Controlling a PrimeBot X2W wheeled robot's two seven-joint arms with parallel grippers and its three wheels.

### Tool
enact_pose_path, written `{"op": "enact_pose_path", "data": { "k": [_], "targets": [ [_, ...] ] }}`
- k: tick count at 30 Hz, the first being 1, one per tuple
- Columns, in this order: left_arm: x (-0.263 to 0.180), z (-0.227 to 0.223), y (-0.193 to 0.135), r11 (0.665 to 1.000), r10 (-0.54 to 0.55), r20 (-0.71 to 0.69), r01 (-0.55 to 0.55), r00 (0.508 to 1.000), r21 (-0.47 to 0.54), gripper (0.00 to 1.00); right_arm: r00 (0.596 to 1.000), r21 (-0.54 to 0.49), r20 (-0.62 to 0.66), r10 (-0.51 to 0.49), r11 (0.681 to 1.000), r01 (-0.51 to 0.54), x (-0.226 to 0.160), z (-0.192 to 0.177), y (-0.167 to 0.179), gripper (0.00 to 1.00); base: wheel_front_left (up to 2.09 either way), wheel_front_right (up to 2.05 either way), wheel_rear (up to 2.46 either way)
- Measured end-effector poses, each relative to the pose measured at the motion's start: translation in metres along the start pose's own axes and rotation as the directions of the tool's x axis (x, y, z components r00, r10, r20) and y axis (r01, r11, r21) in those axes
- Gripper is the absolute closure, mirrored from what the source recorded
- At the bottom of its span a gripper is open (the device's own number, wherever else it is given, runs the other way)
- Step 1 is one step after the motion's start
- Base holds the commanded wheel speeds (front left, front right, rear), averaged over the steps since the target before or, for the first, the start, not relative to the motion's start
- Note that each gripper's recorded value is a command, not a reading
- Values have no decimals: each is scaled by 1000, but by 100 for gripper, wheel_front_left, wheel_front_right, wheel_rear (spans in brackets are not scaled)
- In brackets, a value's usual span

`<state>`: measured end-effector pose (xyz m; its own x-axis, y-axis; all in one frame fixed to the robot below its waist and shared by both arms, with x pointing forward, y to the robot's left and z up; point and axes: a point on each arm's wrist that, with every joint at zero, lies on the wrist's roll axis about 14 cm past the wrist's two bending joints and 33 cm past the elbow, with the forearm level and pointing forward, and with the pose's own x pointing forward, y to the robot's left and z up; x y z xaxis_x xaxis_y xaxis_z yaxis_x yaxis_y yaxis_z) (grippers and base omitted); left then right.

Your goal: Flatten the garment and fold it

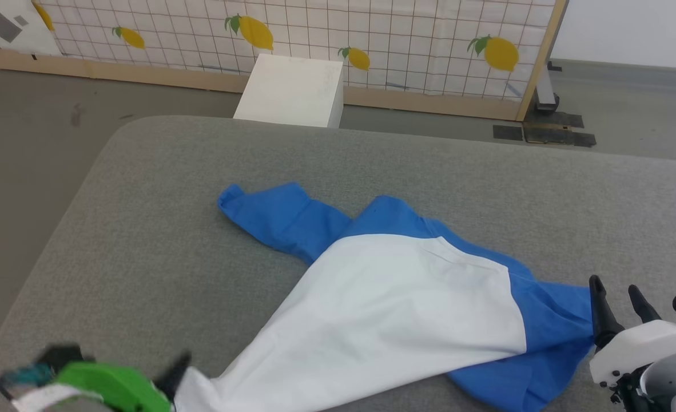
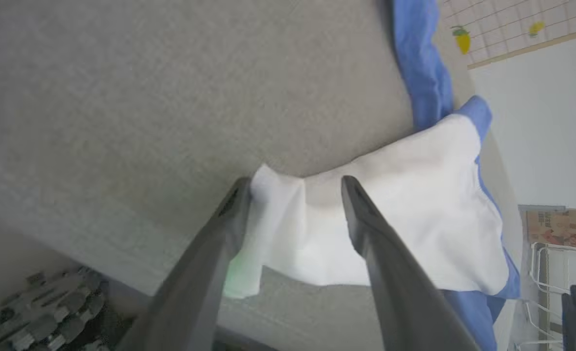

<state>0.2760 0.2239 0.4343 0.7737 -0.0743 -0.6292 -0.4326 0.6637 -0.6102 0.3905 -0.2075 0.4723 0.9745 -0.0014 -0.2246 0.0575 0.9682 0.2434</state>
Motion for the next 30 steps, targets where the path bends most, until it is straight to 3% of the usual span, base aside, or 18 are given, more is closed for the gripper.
{"op": "enact_pose_path", "data": {
  "k": [3,6,11,15,18,21,25,30],
  "targets": [
    [-6,51,-49,976,-193,197,167,961,142,0,1000,-6,14,3,1000,-3,1,6,1,0,0,0,0],
    [-19,90,-86,922,-345,373,238,861,305,0,1000,-13,11,3,1000,-3,2,9,2,0,0,0,0],
    [-29,116,-109,824,-480,521,158,705,545,0,994,-40,-101,36,998,-40,8,-1,15,0,0,0,0],
    [-26,115,-114,782,-528,575,94,625,616,0,974,-105,-216,61,991,-86,19,-8,33,0,0,0,0],
    [-14,107,-115,766,-531,577,60,621,640,0,950,-190,-304,66,973,-129,35,-7,49,0,0,0,0],
    [-3,104,-117,771,-521,579,53,628,635,0,911,-262,-410,49,950,-169,48,-19,60,0,0,0,0],
    [13,100,-116,781,-497,575,47,650,622,0,832,-372,-555,-27,902,-219,61,-46,56,0,0,0,0],
    [28,95,-110,788,-470,563,38,680,614,0,767,-433,-636,-85,862,-264,76,-67,52,0,0,0,0]
  ]
}}
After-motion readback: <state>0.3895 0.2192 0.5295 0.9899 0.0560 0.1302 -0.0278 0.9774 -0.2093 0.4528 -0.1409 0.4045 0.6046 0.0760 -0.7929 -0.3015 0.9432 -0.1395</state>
